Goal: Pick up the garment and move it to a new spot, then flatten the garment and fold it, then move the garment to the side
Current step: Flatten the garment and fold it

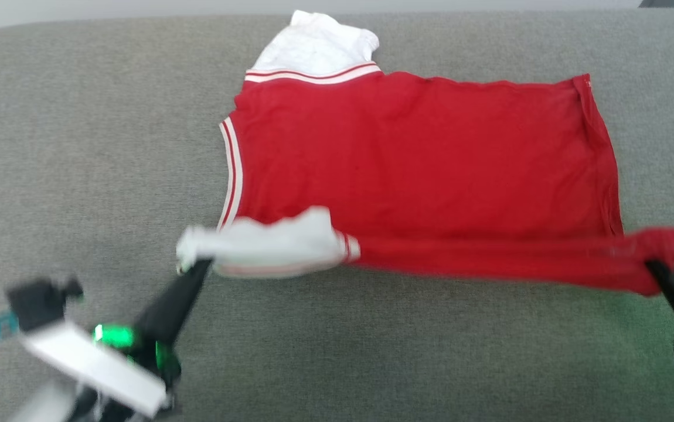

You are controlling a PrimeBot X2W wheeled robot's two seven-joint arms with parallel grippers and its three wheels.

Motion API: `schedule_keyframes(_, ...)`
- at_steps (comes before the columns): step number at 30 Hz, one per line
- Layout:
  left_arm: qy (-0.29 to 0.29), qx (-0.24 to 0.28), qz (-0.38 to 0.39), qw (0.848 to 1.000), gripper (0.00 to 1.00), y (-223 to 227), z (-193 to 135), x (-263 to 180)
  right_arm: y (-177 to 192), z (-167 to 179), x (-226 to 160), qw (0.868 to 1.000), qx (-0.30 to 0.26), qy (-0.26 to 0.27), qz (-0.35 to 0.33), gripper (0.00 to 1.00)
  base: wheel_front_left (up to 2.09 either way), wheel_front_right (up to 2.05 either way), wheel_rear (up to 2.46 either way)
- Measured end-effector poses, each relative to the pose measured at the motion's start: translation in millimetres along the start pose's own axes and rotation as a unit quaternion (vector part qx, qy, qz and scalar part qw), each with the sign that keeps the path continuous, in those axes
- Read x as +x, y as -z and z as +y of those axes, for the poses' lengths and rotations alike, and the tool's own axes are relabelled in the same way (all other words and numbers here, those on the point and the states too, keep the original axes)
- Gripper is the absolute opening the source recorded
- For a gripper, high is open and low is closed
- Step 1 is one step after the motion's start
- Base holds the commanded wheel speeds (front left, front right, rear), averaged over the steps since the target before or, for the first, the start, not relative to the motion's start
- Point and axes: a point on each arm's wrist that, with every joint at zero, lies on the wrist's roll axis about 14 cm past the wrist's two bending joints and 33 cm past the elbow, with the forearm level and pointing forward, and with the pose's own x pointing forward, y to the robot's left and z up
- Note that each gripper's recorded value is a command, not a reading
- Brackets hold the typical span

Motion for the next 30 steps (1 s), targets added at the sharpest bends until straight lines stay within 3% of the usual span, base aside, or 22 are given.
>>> schedule_keyframes(7,0.009,-0.009,0.004,1.000,0.00,-29.3,9.6,67.4,-27.7,4.4,40.3,1.000,-0.002,0.004,-0.017,0.00,0.00,0.00,0.00)
schedule_keyframes(16,-0.058,-0.016,0.050,0.997,0.00,-16.5,66.9,117.6,-7.6,-2.6,87.6,1.000,0.016,0.014,0.015,0.00,0.00,0.00,0.00)
schedule_keyframes(20,-0.086,0.007,0.077,0.993,0.00,-2.3,91.2,127.6,0.5,-11.0,97.3,0.999,0.012,0.024,0.017,0.00,0.00,0.00,0.00)
schedule_keyframes(21,-0.087,0.020,0.082,0.993,0.19,-0.6,93.4,128.8,-1.3,-12.6,97.8,1.000,0.009,0.026,0.012,0.06,0.00,0.00,0.00)
schedule_keyframes(22,-0.088,0.033,0.085,0.992,0.54,0.2,94.3,129.5,-3.1,-14.1,97.7,1.000,0.004,0.028,0.007,0.29,0.00,0.00,0.00)
schedule_keyframes(23,-0.087,0.048,0.085,0.991,1.00,-0.6,94.7,129.8,-4.7,-15.4,97.3,1.000,-0.002,0.029,0.004,0.72,0.00,0.00,0.00)
schedule_keyframes(24,-0.086,0.061,0.087,0.991,1.00,-1.0,94.6,129.1,-7.3,-16.3,96.4,1.000,-0.008,0.030,-0.002,1.00,0.00,0.00,0.00)
schedule_keyframes(30,-0.058,0.197,0.087,0.975,1.00,-26.5,81.6,119.4,-32.7,-13.7,84.4,0.998,-0.030,0.027,-0.055,1.00,0.00,0.00,0.00)
